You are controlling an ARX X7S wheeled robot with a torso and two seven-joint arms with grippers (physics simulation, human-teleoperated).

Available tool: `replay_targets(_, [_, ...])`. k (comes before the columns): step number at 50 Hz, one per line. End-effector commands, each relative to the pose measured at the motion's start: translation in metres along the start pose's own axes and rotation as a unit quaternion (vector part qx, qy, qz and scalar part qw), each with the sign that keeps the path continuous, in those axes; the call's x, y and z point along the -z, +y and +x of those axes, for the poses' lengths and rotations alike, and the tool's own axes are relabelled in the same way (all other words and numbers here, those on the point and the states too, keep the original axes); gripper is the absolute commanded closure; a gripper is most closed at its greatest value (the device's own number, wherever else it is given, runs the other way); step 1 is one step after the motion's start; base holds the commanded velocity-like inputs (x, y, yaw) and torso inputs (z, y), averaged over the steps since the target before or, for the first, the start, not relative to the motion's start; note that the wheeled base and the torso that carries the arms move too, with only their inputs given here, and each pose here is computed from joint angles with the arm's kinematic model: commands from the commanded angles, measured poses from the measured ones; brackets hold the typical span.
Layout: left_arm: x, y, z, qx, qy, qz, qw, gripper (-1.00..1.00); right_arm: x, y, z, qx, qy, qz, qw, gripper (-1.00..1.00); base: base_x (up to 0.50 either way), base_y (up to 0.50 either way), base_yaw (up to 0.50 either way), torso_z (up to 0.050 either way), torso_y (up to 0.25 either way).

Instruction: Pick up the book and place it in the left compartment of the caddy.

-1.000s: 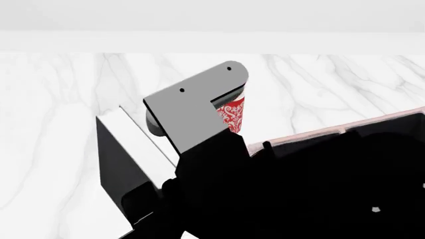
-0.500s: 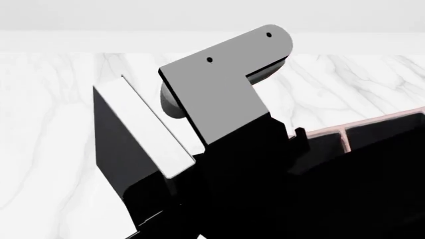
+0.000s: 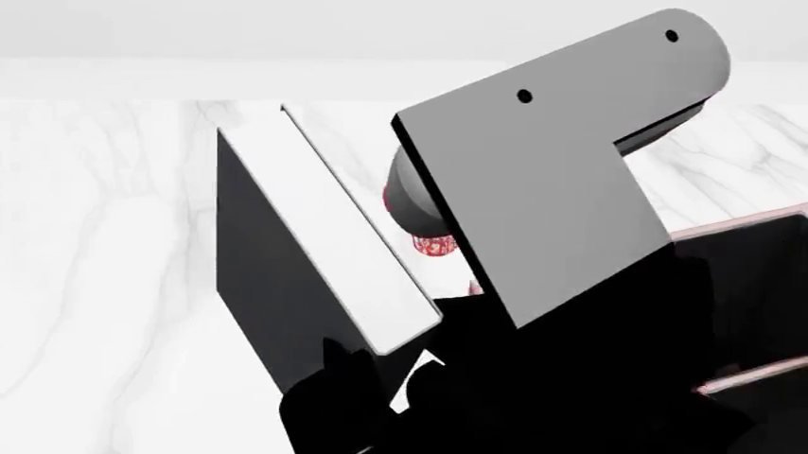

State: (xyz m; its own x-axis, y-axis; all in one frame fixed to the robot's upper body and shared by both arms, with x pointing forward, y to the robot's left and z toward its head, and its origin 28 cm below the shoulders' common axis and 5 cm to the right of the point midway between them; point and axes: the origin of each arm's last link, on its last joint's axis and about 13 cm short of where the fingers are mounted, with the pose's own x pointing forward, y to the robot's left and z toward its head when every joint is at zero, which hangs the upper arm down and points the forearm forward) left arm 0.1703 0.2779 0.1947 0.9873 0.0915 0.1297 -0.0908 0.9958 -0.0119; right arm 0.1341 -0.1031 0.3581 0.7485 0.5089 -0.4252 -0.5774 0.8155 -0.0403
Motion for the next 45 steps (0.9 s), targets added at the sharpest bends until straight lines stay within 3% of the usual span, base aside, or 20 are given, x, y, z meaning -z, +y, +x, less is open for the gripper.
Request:
replay_targets(1, [0.000, 0.000, 0.000, -0.001, 0.000, 0.001, 1.000, -1.00, 0.000, -0.004, -0.019, 0.045, -0.025, -0.001, 0.999, 1.00, 0.00, 0.00, 0.00, 0.000, 0.000])
replay_targets(45, [0.001, -0.001, 0.000, -0.002, 0.002, 0.005, 1.000, -1.00, 0.009, -0.029, -0.044, 0.107, -0.029, 0.043, 0.993, 1.00, 0.00, 0.00, 0.00, 0.000, 0.001])
